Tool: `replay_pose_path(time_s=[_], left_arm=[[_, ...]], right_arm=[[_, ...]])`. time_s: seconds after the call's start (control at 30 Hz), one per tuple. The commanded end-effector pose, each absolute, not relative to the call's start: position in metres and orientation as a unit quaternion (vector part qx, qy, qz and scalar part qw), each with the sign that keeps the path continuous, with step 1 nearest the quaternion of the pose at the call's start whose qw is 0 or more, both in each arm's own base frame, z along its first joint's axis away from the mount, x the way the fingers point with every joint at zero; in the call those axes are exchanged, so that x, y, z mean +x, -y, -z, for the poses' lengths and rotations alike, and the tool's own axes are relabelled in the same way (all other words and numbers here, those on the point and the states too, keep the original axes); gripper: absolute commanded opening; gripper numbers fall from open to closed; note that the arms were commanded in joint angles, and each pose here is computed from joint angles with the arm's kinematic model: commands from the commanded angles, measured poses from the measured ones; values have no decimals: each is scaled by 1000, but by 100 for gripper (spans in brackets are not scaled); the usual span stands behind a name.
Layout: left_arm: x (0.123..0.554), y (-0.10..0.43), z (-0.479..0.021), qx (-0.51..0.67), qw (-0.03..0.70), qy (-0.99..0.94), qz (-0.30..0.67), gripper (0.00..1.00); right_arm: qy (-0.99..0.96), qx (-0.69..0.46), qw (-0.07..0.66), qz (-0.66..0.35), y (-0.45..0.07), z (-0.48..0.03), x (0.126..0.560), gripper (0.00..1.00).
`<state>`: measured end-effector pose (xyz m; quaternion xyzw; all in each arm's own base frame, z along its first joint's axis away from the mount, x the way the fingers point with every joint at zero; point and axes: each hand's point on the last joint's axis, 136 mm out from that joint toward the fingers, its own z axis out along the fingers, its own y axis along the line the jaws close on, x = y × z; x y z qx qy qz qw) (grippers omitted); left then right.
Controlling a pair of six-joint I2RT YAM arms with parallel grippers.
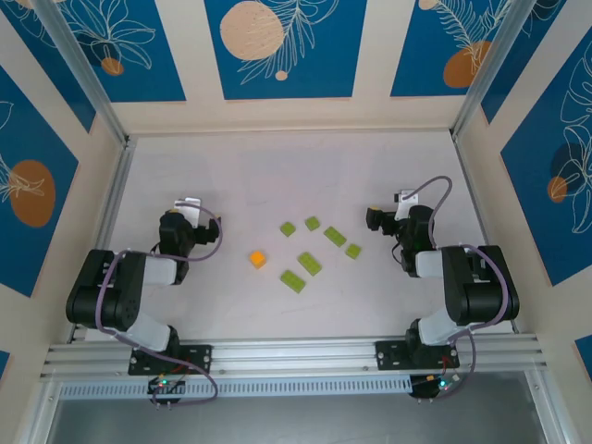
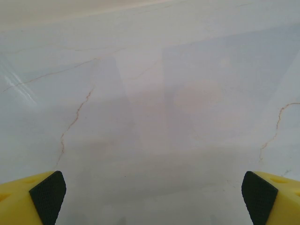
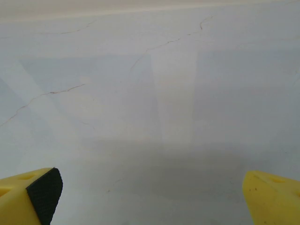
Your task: Assemble a carrot with lego
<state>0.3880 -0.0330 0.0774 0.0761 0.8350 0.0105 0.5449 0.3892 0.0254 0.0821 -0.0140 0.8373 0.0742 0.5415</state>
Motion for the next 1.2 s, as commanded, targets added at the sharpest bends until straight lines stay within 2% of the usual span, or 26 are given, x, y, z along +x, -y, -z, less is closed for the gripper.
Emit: replay_pose_path(time_s=[0.0, 0.6, 0.77, 0.9, 1.0, 1.17], left_arm=[[395, 30, -88, 68, 559, -827, -3, 99], [394, 28, -89, 63, 562, -825, -7, 99], [395, 20, -125, 34, 524, -851, -19, 99], [379, 16, -173, -35, 564, -825, 18, 99], [362, 21, -202, -30, 603, -796, 43, 99], [349, 2, -209, -92, 597, -796, 24, 99]], right_arm=[[-828, -15, 554, -90, -29, -93, 396, 100], [-828, -15, 553, -90, -29, -93, 396, 100], [-827, -14, 555, -89, -29, -94, 396, 92], [-841, 22, 537, -62, -15, -103, 400, 84], [-858, 75, 506, -48, -3, -114, 397, 84], [-876, 34, 476, -76, -46, -140, 375, 90]])
